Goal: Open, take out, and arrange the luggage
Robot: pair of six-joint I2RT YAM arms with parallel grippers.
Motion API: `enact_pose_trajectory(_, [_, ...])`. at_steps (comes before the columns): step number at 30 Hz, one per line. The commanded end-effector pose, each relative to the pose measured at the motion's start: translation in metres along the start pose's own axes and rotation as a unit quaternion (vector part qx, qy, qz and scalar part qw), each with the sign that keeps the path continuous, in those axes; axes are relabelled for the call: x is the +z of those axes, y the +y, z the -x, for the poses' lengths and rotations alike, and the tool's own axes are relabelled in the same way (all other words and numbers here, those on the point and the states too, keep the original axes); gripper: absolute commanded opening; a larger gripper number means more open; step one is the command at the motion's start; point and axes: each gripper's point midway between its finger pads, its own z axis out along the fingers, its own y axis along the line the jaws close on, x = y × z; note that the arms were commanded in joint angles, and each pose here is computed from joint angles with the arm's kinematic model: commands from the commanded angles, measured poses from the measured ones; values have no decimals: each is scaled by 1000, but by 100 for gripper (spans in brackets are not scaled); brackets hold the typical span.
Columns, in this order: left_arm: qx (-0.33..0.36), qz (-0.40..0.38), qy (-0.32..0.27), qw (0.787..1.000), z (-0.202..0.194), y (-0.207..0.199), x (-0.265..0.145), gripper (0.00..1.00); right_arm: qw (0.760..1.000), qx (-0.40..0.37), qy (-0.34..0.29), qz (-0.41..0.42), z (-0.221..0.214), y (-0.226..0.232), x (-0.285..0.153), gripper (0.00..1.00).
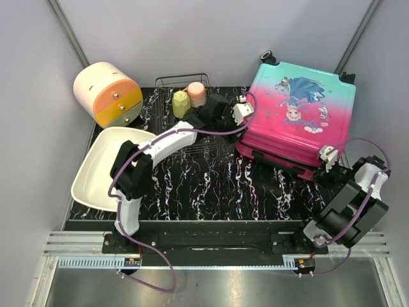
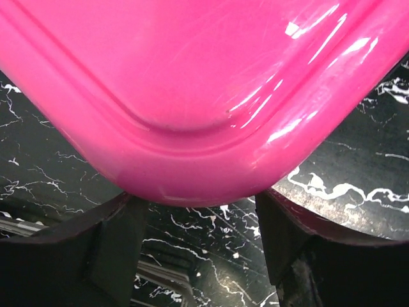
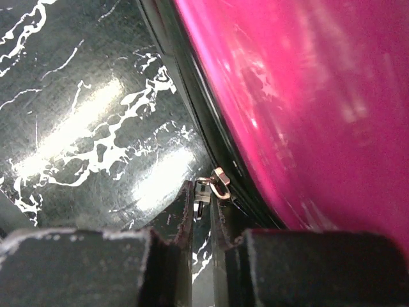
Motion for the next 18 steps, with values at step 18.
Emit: enact_pose_trajectory(18, [-31, -72, -87, 993, 56, -91, 29, 62, 997, 29, -76, 6, 97, 45, 66, 0])
